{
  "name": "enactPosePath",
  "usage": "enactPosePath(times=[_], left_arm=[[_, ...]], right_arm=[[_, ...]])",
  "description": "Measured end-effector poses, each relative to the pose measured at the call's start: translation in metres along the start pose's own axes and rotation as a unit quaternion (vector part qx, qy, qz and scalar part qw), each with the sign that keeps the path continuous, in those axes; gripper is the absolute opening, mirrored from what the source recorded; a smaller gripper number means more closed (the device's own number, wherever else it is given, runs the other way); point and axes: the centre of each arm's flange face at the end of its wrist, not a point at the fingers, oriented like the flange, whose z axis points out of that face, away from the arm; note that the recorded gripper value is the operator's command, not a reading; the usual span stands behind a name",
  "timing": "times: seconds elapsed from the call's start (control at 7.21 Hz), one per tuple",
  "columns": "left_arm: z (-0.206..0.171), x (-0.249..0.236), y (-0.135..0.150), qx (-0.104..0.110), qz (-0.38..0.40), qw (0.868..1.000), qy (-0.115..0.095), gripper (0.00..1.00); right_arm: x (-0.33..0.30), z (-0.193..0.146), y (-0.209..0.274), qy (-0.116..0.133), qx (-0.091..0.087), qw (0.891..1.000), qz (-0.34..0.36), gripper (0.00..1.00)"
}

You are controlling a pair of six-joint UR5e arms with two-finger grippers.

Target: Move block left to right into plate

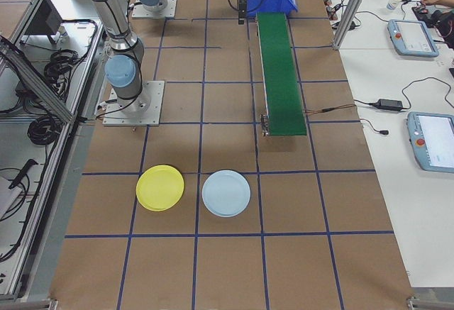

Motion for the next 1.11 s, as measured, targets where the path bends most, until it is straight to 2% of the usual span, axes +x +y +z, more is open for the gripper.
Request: enactPosePath(times=[0.56,0.97,1.11], left_arm=[[0.010,-0.015,-0.006,0.000,-0.007,1.000,0.000,0.88],[0.032,-0.014,-0.005,-0.009,-0.009,1.000,0.008,0.88],[0.036,-0.013,-0.003,-0.012,-0.009,1.000,0.010,0.76]], right_arm=[[0.000,0.001,-0.001,-0.002,-0.001,1.000,0.000,1.00],[0.000,0.001,-0.001,-0.002,-0.001,1.000,0.000,1.00],[0.000,0.001,-0.001,-0.002,-0.001,1.000,0.000,1.00]])
